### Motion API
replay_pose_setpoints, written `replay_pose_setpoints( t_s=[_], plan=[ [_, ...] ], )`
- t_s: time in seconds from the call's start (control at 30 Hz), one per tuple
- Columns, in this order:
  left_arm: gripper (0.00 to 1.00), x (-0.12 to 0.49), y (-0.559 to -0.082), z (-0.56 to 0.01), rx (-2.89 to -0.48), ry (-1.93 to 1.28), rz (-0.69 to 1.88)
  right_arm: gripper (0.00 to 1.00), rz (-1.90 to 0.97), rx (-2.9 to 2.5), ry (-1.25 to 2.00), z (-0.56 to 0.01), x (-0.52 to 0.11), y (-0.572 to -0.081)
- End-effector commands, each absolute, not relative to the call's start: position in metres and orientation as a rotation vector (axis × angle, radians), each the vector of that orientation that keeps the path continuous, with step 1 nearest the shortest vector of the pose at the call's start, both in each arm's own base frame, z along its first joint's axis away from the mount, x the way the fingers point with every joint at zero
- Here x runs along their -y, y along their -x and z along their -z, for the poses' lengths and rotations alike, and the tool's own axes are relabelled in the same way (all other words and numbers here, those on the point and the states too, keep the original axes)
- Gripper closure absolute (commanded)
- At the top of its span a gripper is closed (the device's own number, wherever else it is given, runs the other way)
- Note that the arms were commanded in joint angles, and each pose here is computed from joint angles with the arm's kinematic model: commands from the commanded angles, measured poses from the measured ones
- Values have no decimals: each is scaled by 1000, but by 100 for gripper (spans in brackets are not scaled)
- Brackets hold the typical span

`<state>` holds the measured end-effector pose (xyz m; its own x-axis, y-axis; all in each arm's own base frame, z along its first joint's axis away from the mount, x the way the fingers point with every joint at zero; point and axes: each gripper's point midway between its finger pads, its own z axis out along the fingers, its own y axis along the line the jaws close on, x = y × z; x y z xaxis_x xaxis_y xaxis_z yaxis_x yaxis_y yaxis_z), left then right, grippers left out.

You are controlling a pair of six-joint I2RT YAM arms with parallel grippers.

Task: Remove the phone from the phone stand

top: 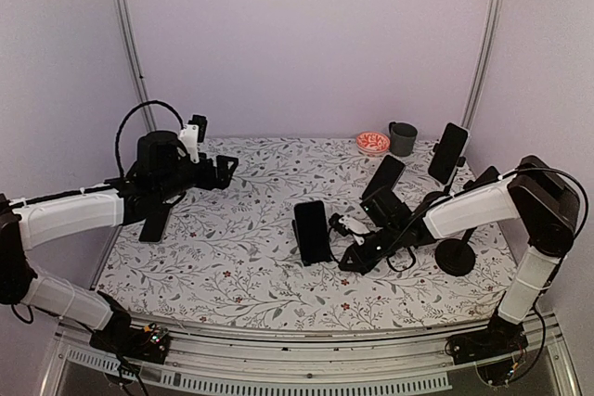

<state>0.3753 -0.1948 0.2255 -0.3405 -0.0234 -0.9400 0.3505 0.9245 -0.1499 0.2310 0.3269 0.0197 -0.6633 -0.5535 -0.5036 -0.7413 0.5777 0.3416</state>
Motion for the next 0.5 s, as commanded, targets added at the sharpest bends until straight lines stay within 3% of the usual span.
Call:
replay_pose_setpoints(
  t_s=[0.0,0.47],
  plan=[
    [3,191,-368,-216,-1918,-220,415,91,-727,-2449,1039,-10,-332,-240],
    [4,186,-366,-203,-1961,-200,395,99,-772,-2398,1172,-2,-359,-224]
  ],
)
